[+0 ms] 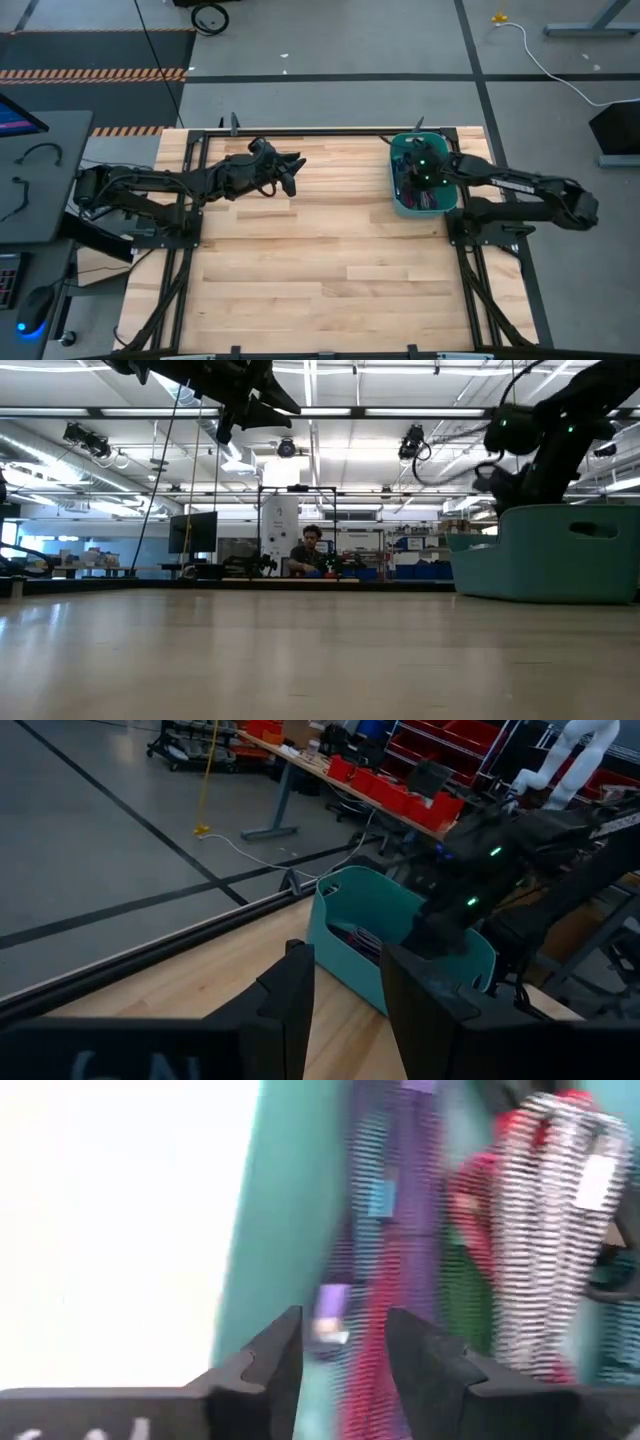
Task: Pick and place USB-C Cables
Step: Put the blue charger cable into the green bin, then return to Home Position
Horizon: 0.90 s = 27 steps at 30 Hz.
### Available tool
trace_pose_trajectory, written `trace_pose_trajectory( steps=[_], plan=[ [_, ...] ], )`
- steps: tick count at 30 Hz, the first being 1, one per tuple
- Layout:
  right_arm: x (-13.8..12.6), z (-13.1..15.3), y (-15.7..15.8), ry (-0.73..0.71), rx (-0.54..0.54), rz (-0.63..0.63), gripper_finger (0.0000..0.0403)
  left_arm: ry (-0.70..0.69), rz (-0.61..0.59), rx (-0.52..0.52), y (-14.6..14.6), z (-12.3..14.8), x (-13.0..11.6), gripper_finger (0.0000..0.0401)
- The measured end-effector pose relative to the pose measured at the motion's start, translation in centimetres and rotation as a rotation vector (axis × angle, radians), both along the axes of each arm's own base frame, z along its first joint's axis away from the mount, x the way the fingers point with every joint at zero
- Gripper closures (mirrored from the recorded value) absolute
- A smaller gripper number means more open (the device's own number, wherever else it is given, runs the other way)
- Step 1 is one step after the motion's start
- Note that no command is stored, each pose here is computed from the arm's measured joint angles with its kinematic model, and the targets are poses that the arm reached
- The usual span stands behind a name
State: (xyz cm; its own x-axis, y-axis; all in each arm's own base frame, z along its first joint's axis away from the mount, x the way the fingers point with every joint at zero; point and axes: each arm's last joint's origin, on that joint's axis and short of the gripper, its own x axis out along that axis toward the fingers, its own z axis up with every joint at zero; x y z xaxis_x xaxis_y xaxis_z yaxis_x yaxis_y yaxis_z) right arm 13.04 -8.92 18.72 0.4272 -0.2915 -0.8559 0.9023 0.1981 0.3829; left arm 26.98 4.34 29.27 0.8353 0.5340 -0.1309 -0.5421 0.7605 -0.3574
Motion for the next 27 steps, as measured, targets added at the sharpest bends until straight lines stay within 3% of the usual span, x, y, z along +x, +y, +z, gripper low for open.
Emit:
trace_pose_trajectory(
  steps=[8,19,27],
  plan=[
    [-0.1,5.5,2.8,-0.346,-0.123,0.242,0.0254,0.039,0.01,0.021,0.4,-0.2,-0.1,0.0278],
    [-1.5,10.4,8.0,-0.826,-0.27,0.608,0.0255,0.051,0.018,0.039,0.7,-0.2,-0.1,0.0278],
    [-4.5,10.3,9.7,-0.888,-0.338,0.812,0.0255,0.05,0.018,0.039,0.7,-0.2,-0.1,0.0278]
  ],
)
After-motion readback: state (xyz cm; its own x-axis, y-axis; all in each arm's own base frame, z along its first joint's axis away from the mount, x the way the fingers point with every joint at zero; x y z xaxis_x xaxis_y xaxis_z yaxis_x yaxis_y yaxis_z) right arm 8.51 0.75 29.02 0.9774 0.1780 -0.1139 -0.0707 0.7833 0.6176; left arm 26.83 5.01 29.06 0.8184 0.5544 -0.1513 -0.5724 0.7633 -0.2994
